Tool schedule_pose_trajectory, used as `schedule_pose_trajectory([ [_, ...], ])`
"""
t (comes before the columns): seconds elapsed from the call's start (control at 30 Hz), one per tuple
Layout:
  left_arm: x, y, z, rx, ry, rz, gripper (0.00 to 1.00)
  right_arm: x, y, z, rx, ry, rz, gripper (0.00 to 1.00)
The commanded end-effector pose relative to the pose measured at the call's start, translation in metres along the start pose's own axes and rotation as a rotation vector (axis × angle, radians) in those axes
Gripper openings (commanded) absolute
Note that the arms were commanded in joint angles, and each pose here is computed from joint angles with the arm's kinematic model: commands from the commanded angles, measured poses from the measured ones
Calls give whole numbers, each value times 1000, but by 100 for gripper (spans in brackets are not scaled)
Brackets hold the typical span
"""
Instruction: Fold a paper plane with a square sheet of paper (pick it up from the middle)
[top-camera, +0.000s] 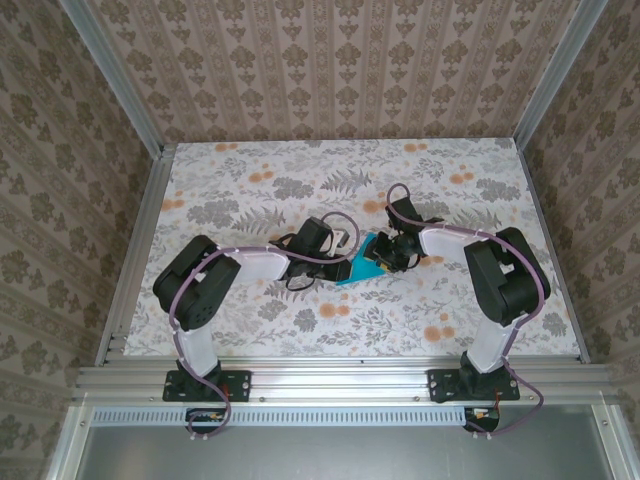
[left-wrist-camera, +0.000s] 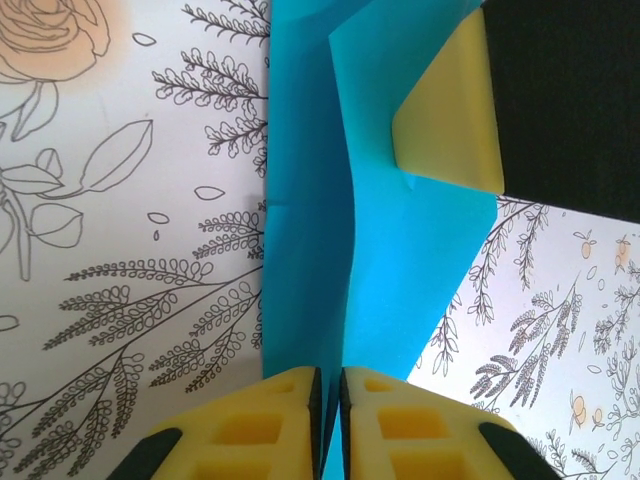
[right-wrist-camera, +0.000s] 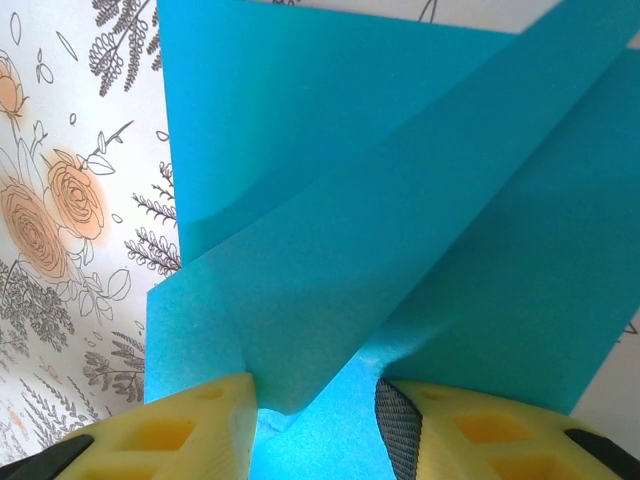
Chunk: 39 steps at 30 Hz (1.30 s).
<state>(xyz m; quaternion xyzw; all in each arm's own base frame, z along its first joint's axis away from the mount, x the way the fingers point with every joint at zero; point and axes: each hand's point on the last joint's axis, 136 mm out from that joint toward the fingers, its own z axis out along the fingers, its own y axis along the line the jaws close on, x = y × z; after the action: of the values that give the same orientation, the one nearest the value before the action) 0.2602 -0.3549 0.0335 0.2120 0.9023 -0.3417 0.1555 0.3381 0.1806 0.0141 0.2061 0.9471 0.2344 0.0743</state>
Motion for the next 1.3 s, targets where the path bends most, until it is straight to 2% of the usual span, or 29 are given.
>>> schedule_pose_trajectory([
  [0.0, 15, 2, 0, -3, 45, -8, 13, 21, -83, 22, 313, 45, 55, 43],
  [0.3, 27, 6, 3, -2, 80, -20, 9, 22, -87, 25, 347, 57, 45, 45],
  [0.53, 31, 7, -1, -14, 91, -20, 13, 23, -97, 25, 412, 55, 23, 43],
  [0.87, -9, -12, -33, -4, -58, -30, 34, 25, -101, 29, 452, 61, -4, 41],
  [1.1, -22, -28, -30, 80, -100, -56, 35, 25, -101, 29, 455, 67, -5, 44],
  [1.27, -24, -39, -20, 139, -103, -48, 30, 27, -97, 31, 429, 71, 14, 43],
])
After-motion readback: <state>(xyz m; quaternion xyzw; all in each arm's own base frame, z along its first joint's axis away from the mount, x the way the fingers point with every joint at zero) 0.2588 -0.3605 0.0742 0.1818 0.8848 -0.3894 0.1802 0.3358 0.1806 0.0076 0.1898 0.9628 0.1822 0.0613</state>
